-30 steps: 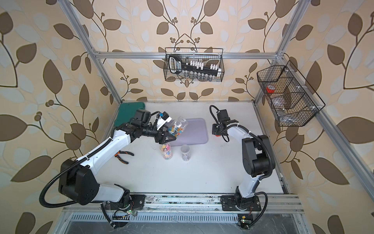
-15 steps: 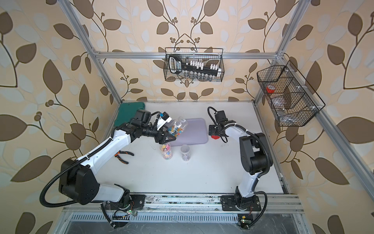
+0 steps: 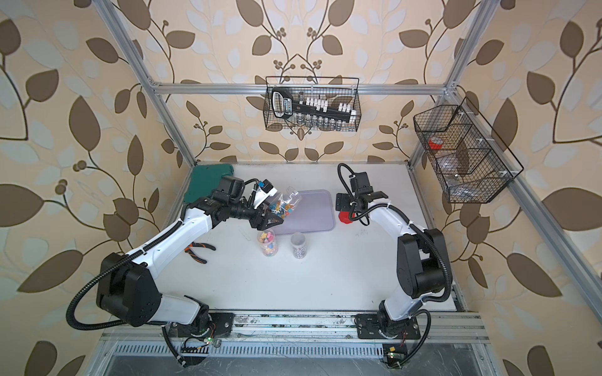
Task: Pour the candies out of the jar
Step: 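Place the lid at the center of the board, then pour the candies out of the jar onto the tray.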
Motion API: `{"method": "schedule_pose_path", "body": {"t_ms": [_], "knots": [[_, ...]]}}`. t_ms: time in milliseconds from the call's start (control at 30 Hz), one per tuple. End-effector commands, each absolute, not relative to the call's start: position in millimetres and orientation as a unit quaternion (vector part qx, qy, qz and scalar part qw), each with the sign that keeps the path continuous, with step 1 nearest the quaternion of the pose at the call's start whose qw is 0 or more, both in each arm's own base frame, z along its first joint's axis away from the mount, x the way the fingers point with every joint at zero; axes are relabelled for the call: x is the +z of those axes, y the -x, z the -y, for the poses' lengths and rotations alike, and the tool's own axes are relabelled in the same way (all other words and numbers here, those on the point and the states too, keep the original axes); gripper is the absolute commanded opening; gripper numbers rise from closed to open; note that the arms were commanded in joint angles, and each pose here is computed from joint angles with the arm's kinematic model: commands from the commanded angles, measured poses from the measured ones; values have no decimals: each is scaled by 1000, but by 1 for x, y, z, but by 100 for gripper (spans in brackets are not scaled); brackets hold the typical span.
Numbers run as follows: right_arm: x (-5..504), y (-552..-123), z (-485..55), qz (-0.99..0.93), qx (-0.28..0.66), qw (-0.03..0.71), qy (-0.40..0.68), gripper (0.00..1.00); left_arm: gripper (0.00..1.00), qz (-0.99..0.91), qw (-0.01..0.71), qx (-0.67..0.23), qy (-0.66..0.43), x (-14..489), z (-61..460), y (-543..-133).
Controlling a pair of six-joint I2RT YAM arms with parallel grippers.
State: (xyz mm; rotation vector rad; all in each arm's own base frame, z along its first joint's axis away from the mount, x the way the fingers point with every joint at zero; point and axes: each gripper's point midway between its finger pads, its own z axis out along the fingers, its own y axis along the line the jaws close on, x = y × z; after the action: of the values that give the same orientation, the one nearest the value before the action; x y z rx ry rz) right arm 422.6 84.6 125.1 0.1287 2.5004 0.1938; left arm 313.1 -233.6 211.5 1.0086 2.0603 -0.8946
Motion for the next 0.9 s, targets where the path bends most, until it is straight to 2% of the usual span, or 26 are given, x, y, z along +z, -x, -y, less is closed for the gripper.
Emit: {"method": "schedule_pose_path", "body": {"t_ms": [0, 533, 867], "knots": [[125, -413, -92, -949, 90, 300, -33, 89, 69, -794, 359, -292, -394, 210, 227, -338], [134, -407, -92, -941, 123, 313, -27, 90, 69, -842, 315, -164, -407, 176, 200, -377], [136, -407, -91, -938, 134, 319, -29, 90, 68, -856, 275, -142, -414, 153, 196, -389]]}}
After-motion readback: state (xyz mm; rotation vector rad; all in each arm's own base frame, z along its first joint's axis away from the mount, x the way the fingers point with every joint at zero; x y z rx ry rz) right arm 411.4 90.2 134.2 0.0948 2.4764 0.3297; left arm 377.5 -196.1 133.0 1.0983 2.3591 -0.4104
